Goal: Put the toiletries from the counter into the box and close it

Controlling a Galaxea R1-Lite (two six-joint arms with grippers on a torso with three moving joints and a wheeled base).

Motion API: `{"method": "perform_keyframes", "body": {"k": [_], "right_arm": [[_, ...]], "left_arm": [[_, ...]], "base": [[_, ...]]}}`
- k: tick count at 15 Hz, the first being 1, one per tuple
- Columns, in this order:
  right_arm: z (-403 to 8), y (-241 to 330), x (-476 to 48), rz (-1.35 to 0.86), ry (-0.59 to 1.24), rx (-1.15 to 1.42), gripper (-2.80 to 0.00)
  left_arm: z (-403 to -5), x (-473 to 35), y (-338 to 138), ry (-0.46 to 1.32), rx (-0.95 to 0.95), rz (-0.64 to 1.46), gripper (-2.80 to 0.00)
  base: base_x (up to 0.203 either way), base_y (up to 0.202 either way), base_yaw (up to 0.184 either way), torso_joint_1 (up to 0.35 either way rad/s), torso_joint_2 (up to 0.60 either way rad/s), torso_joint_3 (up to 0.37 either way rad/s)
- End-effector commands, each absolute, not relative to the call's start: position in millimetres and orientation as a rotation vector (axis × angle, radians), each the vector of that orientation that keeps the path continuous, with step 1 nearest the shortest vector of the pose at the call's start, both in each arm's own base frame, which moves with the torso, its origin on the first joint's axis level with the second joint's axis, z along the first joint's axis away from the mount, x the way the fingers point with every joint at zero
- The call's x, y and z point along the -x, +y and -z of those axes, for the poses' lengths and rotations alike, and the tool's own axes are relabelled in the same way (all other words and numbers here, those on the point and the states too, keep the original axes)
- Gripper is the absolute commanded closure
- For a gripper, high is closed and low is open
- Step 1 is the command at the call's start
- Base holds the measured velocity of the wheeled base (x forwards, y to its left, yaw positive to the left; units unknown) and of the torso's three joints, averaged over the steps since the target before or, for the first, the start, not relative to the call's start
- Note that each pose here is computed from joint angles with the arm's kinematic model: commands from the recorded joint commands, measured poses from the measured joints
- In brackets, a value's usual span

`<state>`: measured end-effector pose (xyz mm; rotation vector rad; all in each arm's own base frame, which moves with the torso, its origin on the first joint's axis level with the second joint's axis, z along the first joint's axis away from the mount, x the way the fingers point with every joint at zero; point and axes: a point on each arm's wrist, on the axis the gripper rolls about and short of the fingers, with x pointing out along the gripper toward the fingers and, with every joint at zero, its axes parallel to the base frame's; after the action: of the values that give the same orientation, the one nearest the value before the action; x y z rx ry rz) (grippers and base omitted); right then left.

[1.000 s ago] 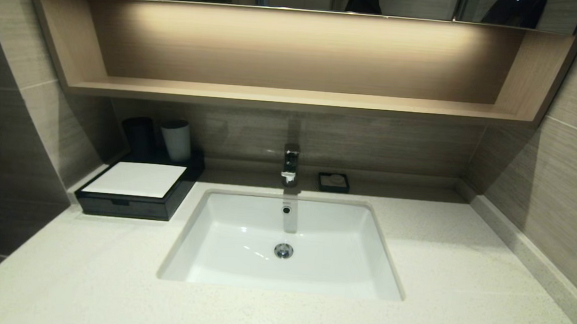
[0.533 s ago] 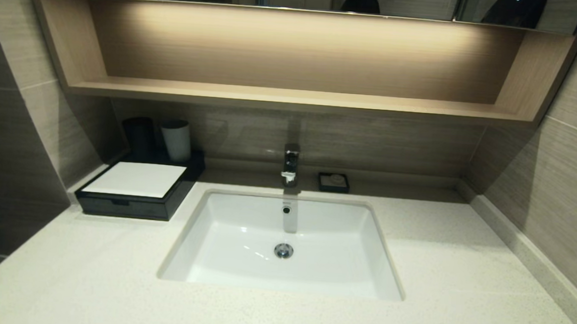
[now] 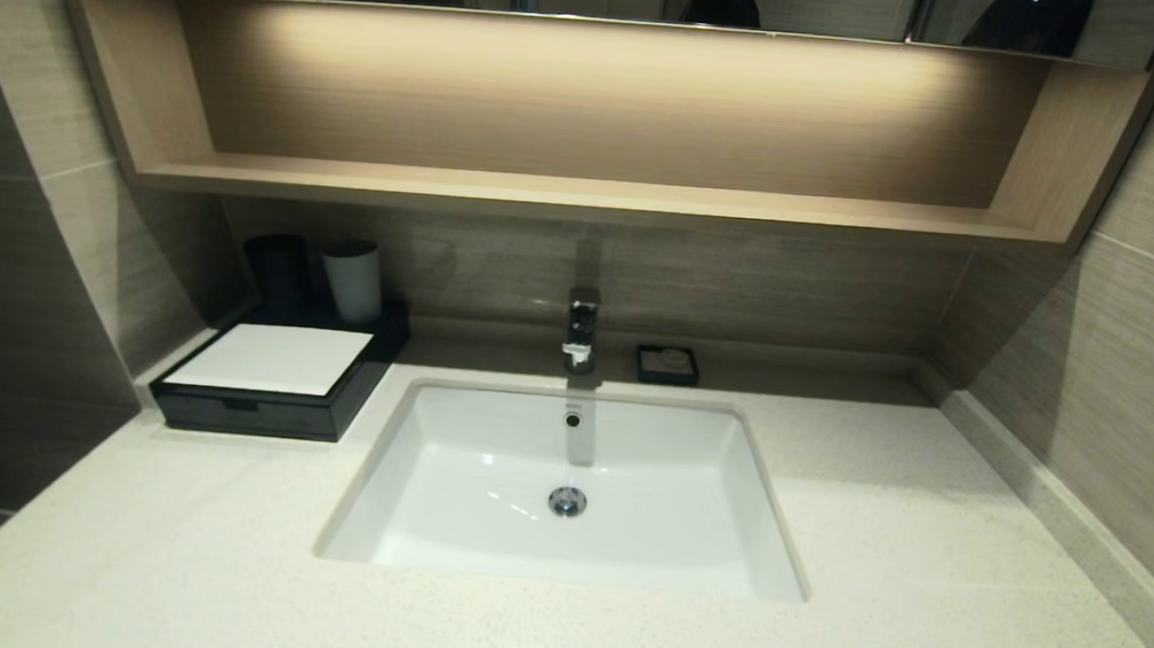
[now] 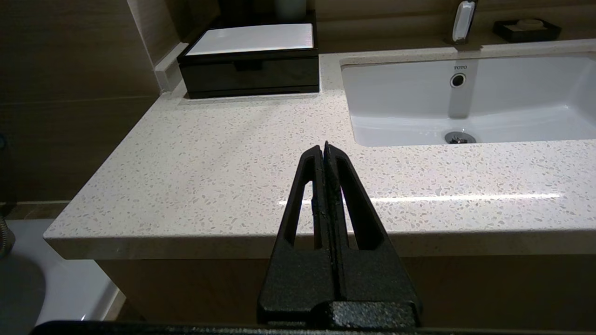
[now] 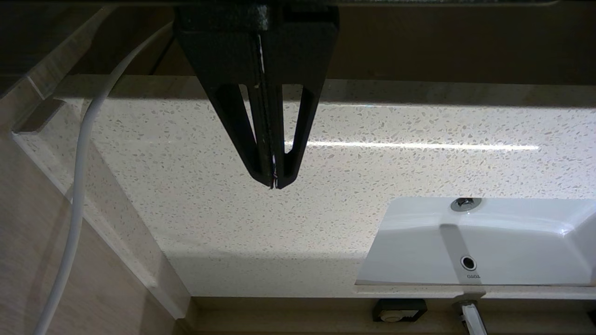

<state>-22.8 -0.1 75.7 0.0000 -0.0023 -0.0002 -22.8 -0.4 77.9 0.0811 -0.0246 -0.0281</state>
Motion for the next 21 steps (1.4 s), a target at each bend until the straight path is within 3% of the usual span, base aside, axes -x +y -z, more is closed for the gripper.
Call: {"method": "perform_keyframes", "body": {"k": [1,21], "right_arm": [[-75.3,-0.1,22.8,0.000,-0.003,0.000,0.00],[-75.3,-0.1,22.8,0.000,-0.003,0.000,0.00]], "left_arm": [[-74.5,21.8,-0.5,-0.015,-0.081,0.029,0.00],[-73.9,21.4,-0.4,-0.019,-0.081,0.025,0.00]], "base": [[0.000,0.000,0.000,0.000,0.00,0.000],[0.000,0.000,0.000,0.000,0.00,0.000]]}}
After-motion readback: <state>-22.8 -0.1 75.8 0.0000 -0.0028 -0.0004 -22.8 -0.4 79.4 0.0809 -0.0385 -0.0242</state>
